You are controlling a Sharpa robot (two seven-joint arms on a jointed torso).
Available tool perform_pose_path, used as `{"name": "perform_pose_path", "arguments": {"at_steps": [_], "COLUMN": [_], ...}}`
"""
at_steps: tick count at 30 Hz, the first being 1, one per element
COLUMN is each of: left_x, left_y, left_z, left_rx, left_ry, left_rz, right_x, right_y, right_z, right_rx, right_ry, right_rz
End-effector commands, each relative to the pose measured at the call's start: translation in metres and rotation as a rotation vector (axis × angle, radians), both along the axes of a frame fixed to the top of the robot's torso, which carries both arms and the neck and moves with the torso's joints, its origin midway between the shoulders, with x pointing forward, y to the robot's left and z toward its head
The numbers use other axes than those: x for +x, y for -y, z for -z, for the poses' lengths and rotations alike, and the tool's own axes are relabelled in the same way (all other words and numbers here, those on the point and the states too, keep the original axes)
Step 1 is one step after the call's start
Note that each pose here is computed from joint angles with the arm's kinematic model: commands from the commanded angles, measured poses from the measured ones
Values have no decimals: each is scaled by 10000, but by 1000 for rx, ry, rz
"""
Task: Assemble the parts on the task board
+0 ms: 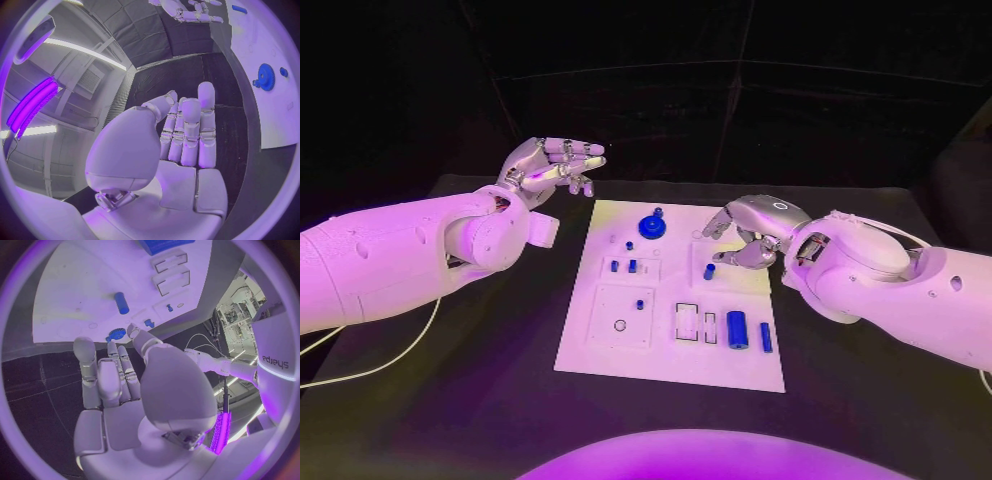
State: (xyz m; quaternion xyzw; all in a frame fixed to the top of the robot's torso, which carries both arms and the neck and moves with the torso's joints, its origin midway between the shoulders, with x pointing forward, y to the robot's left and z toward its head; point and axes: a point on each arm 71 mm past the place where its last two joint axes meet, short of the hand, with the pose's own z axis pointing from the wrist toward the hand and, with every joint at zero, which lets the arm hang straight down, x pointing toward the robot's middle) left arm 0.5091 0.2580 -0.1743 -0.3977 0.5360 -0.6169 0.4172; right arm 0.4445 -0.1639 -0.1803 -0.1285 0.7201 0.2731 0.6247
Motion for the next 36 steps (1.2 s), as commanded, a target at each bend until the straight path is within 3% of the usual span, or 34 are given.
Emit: {"name": "perform_pose_path", "arguments": {"at_steps": [1, 18, 36], "left_x": [-4, -4, -1], "left_y": [13, 14, 15], "left_z": [-12, -12, -12], "left_rx": [-9, -9, -10], "left_ry": [2, 2, 2], "left_rz": [12, 13, 14], "right_x": [3, 32, 47], "right_y": [-18, -144, -170], "right_z": [51, 219, 270], "right_rx": [-56, -165, -172], "right_ry": [-61, -163, -166], "right_rz": [-7, -35, -13]}}
